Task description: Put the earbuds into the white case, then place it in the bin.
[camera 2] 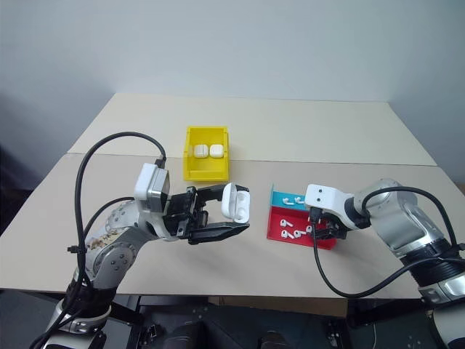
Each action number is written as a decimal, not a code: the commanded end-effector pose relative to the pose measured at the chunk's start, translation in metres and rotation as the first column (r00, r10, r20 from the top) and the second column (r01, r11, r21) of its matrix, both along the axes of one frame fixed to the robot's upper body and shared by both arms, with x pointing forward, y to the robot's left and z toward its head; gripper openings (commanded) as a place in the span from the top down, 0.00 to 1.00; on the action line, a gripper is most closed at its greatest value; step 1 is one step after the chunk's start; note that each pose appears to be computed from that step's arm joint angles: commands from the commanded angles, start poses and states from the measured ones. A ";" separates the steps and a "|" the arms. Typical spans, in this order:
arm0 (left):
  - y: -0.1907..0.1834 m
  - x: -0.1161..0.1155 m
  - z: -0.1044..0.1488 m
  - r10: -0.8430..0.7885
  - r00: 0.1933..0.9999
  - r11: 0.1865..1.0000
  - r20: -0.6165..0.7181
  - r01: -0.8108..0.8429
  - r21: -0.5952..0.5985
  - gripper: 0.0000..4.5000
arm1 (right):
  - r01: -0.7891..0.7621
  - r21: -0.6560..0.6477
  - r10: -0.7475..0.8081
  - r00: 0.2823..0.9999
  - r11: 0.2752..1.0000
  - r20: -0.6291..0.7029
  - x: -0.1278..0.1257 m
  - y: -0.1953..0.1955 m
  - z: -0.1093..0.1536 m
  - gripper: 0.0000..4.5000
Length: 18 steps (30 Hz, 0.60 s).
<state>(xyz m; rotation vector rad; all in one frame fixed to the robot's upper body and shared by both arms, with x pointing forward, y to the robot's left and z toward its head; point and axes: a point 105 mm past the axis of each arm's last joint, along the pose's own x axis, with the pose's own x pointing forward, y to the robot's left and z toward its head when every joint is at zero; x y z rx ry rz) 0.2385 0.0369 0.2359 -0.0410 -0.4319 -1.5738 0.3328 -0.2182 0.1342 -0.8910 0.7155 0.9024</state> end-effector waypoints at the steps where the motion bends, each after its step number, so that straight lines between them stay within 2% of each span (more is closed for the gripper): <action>1: 0.001 -0.007 0.007 -0.004 1.000 1.000 0.030 0.004 -0.023 0.38 | 0.006 -0.019 -0.006 1.000 1.000 0.025 0.004 -0.002 0.007 0.25; 18: 0.005 -0.011 0.004 -0.009 0.999 1.000 -0.031 0.009 0.008 0.38 | 0.021 0.003 -0.021 1.000 1.000 -0.017 0.004 0.001 -0.008 0.25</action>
